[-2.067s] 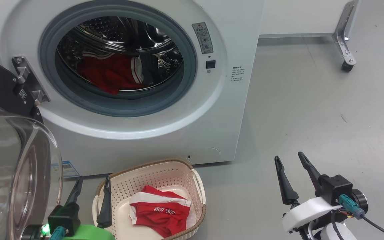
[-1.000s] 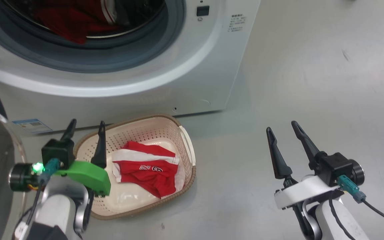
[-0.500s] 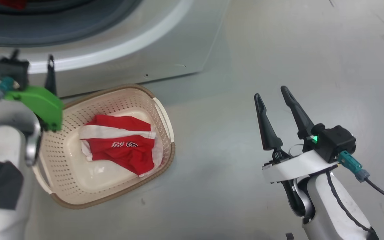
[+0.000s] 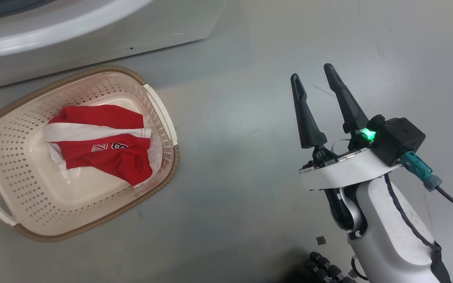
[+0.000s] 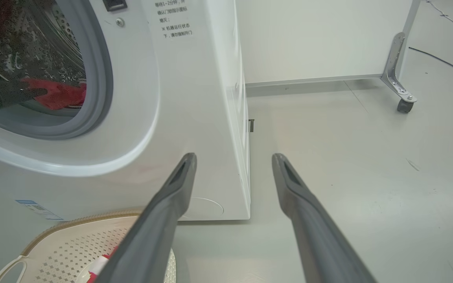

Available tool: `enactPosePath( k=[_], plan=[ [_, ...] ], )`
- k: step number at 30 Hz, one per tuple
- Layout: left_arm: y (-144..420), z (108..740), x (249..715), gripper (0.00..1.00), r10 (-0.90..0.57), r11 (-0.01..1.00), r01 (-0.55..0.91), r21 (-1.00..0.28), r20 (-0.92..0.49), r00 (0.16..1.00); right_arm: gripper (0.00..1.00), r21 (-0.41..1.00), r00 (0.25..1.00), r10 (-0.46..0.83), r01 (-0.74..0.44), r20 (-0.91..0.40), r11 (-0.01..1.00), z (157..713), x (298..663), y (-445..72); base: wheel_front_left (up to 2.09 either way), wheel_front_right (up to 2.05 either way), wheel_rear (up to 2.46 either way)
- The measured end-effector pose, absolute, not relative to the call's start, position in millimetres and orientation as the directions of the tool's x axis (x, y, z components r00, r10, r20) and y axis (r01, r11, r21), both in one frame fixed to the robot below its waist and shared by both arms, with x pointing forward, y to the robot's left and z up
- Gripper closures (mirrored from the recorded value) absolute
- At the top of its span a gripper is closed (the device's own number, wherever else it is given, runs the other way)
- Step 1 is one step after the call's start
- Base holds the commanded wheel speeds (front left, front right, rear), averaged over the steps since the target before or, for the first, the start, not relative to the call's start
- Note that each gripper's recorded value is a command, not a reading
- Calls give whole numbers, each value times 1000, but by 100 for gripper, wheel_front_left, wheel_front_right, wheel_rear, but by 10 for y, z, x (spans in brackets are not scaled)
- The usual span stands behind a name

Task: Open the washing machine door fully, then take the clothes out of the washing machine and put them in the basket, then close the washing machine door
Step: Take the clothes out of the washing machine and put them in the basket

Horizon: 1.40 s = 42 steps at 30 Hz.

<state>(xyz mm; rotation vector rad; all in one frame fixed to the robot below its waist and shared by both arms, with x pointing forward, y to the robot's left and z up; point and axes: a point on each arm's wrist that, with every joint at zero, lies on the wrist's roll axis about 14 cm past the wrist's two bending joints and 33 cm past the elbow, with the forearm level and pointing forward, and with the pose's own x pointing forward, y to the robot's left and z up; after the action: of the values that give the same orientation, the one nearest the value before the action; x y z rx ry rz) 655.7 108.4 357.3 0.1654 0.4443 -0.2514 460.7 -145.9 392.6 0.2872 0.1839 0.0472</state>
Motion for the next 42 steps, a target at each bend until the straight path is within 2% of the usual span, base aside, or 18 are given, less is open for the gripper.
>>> enactPosePath(
  k=[14, 31, 32, 33, 34, 35, 36, 42],
  plan=[
    [1211, 3372, 7104, 0, -163, 953, 267, 142, -504, 848, 0, 262, 973, 25, 37, -229, 964, 3671, 4684, -1614, 0, 0, 0],
    [1344, 3057, 7234, 0, -104, 966, 227, 126, -612, 784, 0, 256, 967, 27, 40, -254, 966, 3538, 4734, -1619, 0, 0, 0],
    [1348, 3045, 7232, 11, -102, 966, 226, 126, -618, 780, 0, 256, 967, 27, 40, -254, 966, 3538, 4735, -1618, 0, 0, 0],
    [1350, 3034, 7230, 29, -100, 966, 227, 126, -625, 774, 0, 256, 967, 28, 39, -254, 966, 3537, 4737, -1617, 0, 0, 0],
    [1346, 3027, 7229, 53, -99, 965, 229, 128, -630, 770, 0, 256, 967, 29, 39, -254, 966, 3535, 4738, -1615, 0, 0, 0],
    [1340, 3018, 7223, 67, -99, 963, 235, 133, -636, 765, 0, 256, 967, 29, 38, -254, 966, 3535, 4739, -1615, 0, 0, 0],
    [1324, 3005, 7214, 99, -103, 959, 248, 139, -644, 758, 0, 256, 967, 29, 38, -254, 966, 3536, 4741, -1613, 0, 0, 0],
    [1266, 2996, 7202, 100, -118, 948, 283, 146, -664, 739, 0, 256, 966, 27, 40, -255, 966, 3534, 4741, -1616, 0, 0, 0]
  ],
)
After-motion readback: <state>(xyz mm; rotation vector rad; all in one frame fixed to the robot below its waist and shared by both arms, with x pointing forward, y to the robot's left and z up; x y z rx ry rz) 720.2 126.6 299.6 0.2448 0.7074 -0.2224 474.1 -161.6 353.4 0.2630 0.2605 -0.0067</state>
